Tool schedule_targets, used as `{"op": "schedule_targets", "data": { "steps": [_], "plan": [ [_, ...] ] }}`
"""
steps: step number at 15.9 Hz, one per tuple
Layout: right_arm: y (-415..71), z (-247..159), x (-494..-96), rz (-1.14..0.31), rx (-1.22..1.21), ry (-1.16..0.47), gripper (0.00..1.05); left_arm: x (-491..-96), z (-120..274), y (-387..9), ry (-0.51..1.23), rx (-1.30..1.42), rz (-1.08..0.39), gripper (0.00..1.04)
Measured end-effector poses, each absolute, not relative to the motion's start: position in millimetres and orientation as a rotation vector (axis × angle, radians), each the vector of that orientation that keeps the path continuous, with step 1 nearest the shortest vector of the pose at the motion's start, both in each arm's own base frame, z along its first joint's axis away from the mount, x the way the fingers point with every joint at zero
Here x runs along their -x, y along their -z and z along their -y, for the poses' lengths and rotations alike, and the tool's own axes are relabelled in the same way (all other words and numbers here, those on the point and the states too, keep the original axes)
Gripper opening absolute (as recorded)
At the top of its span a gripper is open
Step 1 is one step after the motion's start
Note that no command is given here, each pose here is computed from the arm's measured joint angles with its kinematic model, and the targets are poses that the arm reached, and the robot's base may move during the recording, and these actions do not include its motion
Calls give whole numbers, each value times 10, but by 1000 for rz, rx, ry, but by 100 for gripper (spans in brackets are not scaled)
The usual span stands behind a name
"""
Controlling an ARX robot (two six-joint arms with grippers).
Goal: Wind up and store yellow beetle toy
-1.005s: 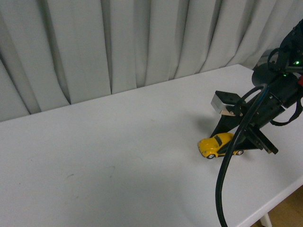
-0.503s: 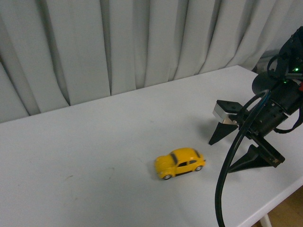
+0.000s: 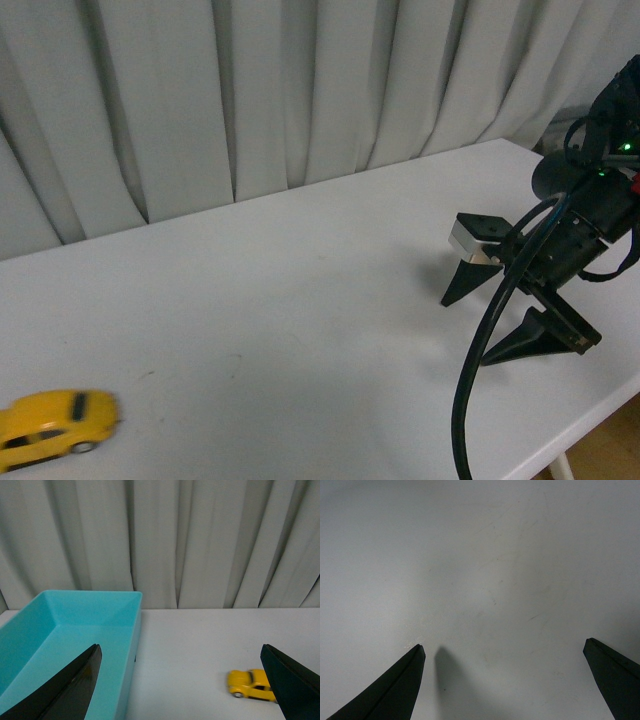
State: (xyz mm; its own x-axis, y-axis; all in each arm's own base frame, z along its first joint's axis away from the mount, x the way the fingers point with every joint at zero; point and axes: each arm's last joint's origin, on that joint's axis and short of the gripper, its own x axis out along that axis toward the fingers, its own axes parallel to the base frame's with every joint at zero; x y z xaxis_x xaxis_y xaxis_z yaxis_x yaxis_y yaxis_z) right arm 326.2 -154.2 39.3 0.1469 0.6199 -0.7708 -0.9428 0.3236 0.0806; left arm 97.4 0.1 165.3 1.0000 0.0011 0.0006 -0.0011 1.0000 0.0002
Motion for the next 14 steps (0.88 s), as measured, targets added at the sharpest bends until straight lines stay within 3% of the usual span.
{"op": "schedule_targets", "data": {
  "steps": [8, 14],
  "plan": [
    [-484, 1479, -3323, -756, 537, -1160, 98, -974, -1, -1654, -1, 0, 1, 98],
    [-1516, 1164, -3494, -128, 749, -918, 98, -974, -1, -1653, -1, 0, 1, 98]
  ]
}}
